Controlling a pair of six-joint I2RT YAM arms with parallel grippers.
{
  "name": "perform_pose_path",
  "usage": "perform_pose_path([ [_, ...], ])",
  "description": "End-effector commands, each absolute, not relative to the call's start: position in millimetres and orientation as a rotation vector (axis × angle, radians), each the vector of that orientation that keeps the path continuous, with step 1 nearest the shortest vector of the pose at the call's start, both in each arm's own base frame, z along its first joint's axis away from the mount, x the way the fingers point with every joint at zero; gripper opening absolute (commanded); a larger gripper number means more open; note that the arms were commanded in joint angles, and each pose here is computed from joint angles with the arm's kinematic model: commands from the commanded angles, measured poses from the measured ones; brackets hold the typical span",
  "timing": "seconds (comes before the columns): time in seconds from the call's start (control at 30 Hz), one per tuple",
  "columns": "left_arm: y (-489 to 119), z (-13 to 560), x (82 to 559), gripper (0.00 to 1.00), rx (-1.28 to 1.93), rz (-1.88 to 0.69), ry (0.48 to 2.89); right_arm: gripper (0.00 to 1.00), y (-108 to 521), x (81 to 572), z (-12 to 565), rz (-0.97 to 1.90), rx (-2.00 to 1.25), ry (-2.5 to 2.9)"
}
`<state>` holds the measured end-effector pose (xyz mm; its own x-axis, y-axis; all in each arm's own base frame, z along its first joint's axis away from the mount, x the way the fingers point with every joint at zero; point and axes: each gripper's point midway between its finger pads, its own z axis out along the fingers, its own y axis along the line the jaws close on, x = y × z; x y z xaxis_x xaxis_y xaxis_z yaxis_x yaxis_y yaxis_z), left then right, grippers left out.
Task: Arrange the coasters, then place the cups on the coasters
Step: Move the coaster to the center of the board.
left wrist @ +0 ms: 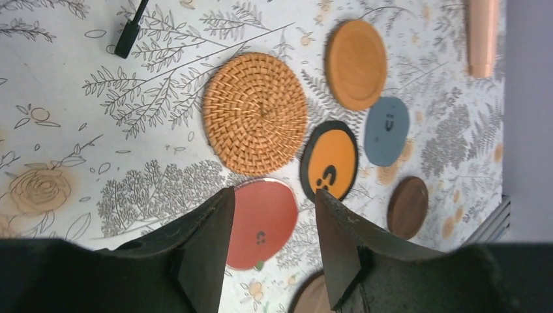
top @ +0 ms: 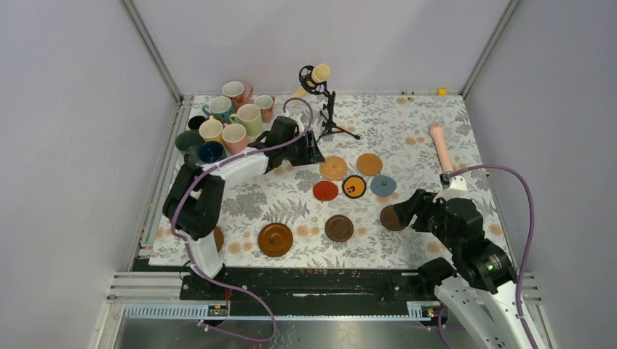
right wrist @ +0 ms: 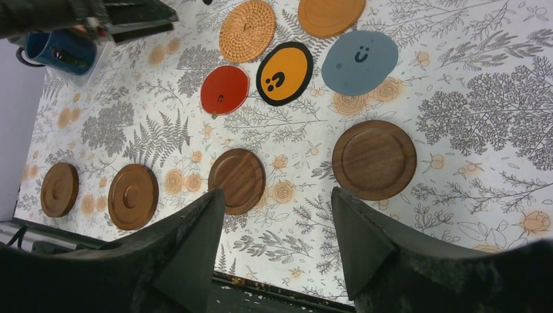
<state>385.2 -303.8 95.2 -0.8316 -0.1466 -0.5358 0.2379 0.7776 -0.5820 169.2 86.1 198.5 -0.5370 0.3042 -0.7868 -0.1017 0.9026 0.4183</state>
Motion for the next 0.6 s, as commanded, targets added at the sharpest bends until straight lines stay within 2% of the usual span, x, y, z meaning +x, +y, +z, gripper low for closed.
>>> perform_pose_path([
  [0.0,-295.8,141.5,368.4,0.5,0.121,-0.895,2.34,0.7,83.5,174.3,198.8,0.514,0.205,2.055],
  [0.33,-253.7,235.6,300.5,0.54,0.228,-0.849,2.279,0.7,68.2,185.0,160.9,0.422,0.558,2.139],
  [0.57,-204.7,266.0,263.4,0.59,0.333,-0.677,2.16,0.7,67.0,200.8,115.4,0.327,0.786,2.208],
])
